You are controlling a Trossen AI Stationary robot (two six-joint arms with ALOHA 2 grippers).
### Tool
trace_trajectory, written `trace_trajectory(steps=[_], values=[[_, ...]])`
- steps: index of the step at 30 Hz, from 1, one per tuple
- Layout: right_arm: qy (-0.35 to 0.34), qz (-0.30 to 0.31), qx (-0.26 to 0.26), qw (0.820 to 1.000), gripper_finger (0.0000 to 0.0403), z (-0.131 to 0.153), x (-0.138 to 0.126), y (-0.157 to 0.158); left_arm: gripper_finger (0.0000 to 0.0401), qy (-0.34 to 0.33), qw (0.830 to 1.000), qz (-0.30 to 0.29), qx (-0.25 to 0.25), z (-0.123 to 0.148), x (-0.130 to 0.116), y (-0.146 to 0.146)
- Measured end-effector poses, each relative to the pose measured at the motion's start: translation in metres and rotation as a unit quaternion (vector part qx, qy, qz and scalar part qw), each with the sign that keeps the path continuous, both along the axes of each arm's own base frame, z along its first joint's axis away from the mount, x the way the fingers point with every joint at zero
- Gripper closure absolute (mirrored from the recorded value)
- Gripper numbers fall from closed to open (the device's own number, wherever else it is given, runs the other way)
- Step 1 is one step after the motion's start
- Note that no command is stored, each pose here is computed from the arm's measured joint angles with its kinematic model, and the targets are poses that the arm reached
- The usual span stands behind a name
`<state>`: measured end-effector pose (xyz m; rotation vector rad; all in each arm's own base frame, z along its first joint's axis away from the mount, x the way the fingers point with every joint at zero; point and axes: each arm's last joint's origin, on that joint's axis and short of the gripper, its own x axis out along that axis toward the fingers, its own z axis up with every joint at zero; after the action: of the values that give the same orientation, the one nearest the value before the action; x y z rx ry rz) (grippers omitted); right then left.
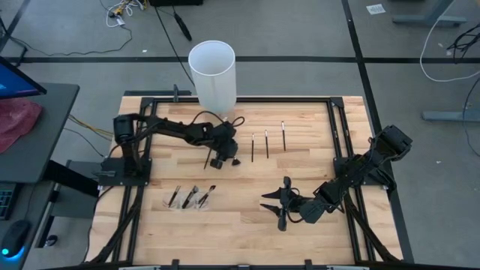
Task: Put items in baskets/containers
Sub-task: Put the highlighter brush in the transparent organizer
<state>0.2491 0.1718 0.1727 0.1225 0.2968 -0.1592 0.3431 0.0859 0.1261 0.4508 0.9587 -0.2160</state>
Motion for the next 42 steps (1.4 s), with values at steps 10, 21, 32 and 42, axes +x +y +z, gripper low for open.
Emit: trace_trajectory(steps=[10, 21, 32, 42], values=[[0.0, -0.001, 0.0, 1.0, 0.0254, 0.0, 0.0, 0.0, 0.0322, 0.009, 1.0, 0.015, -0.018, -0.01, 0.004, 0.004], [0.0, 0.0, -0.003, 1.0, 0.0254, 0.0, 0.0, -0.001, 0.039, -0.014, 0.989, 0.116, -0.088, -0.016, 0.011, 0.002], [0.0, -0.001, 0.0, 1.0, 0.0254, 0.0, 0.0, -0.001, 0.04, -0.051, 0.966, 0.188, -0.168, -0.012, 0.022, -0.017], [0.0, -0.001, 0.0, 1.0, 0.0254, 0.0, 0.0, -0.001, 0.0384, -0.072, 0.966, 0.194, -0.152, -0.01, 0.027, -0.034]])
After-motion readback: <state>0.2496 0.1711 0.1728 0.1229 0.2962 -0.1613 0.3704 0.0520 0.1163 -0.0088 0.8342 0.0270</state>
